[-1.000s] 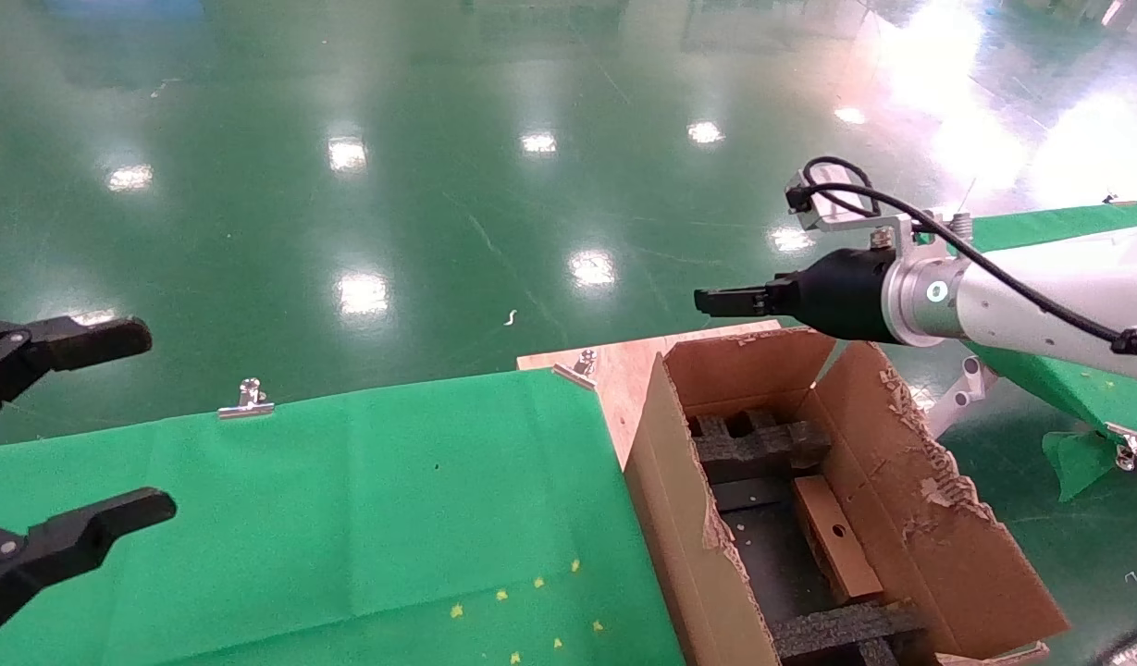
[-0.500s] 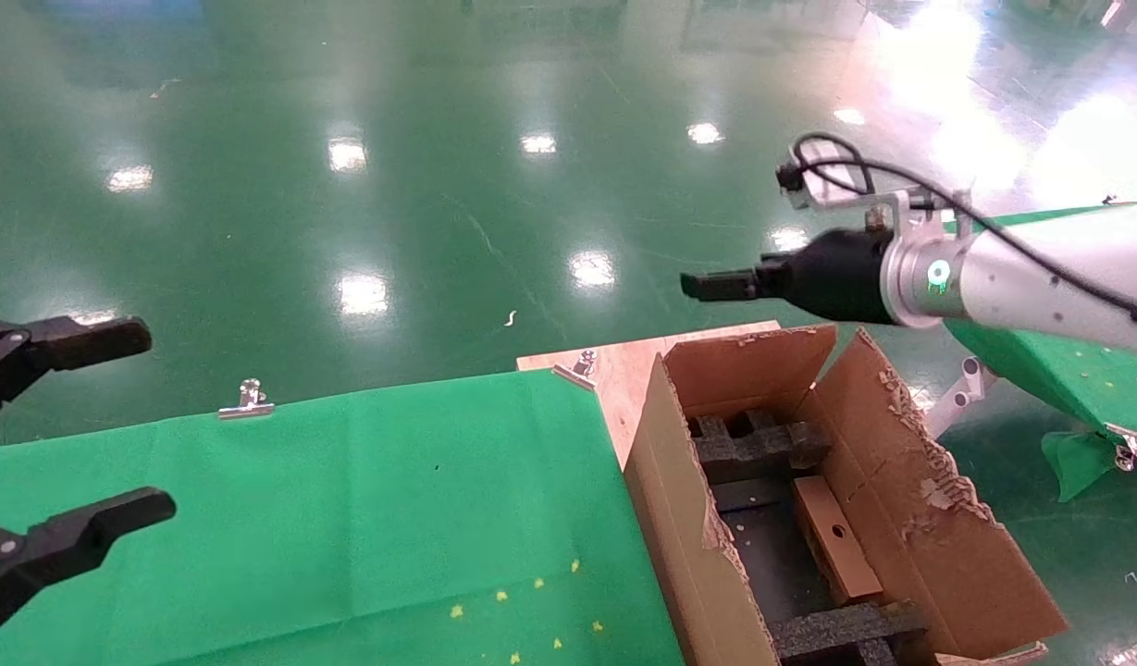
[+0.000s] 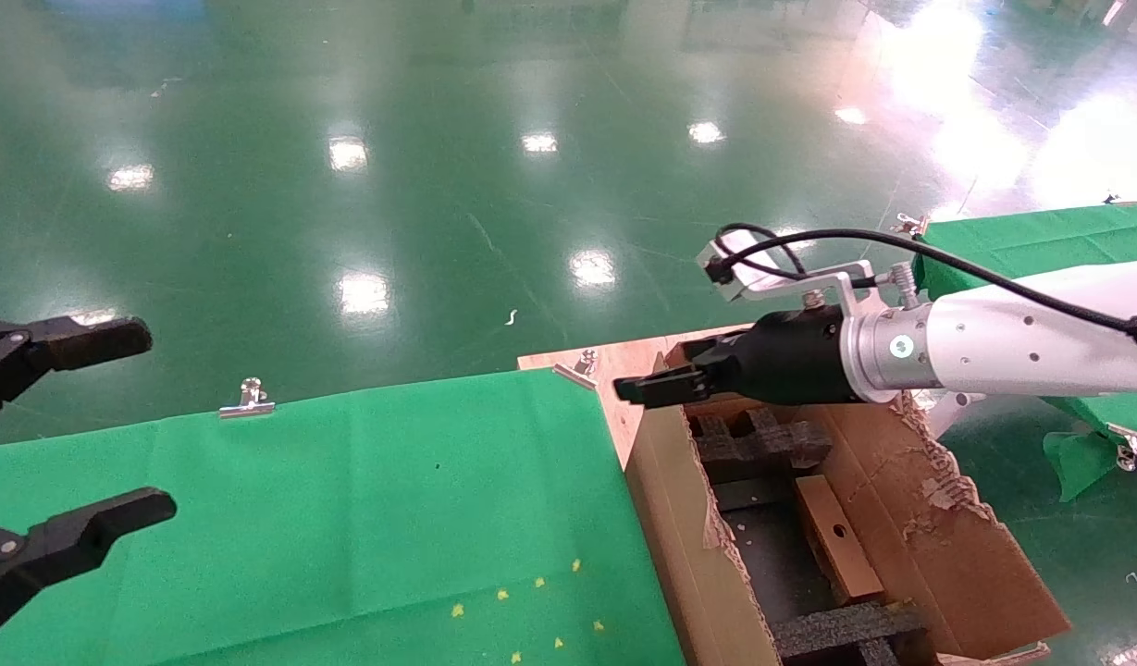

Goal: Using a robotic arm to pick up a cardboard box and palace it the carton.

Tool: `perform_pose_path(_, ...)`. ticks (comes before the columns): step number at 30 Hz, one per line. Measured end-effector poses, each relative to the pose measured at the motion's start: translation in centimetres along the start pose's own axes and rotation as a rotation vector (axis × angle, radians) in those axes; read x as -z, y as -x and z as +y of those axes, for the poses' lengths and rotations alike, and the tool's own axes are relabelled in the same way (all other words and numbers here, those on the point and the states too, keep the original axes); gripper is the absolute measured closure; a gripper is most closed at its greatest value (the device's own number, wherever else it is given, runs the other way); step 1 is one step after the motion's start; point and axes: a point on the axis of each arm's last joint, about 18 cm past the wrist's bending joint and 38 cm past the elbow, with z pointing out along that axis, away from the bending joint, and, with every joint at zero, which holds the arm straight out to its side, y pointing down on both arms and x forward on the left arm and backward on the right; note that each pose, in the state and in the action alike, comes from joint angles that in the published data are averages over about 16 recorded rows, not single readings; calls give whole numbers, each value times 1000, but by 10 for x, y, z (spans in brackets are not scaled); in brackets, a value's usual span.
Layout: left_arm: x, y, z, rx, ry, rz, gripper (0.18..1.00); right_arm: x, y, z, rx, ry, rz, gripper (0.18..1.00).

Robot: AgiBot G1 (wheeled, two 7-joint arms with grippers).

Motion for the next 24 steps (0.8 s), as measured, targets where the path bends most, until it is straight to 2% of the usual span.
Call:
perform_pose_path(12, 0, 0, 0, 0, 0, 0, 183, 8, 41, 4, 139, -50, -267, 178)
perform_pose_path(24, 0, 0, 0, 0, 0, 0, 183, 33, 77, 3, 316, -221, -522, 178)
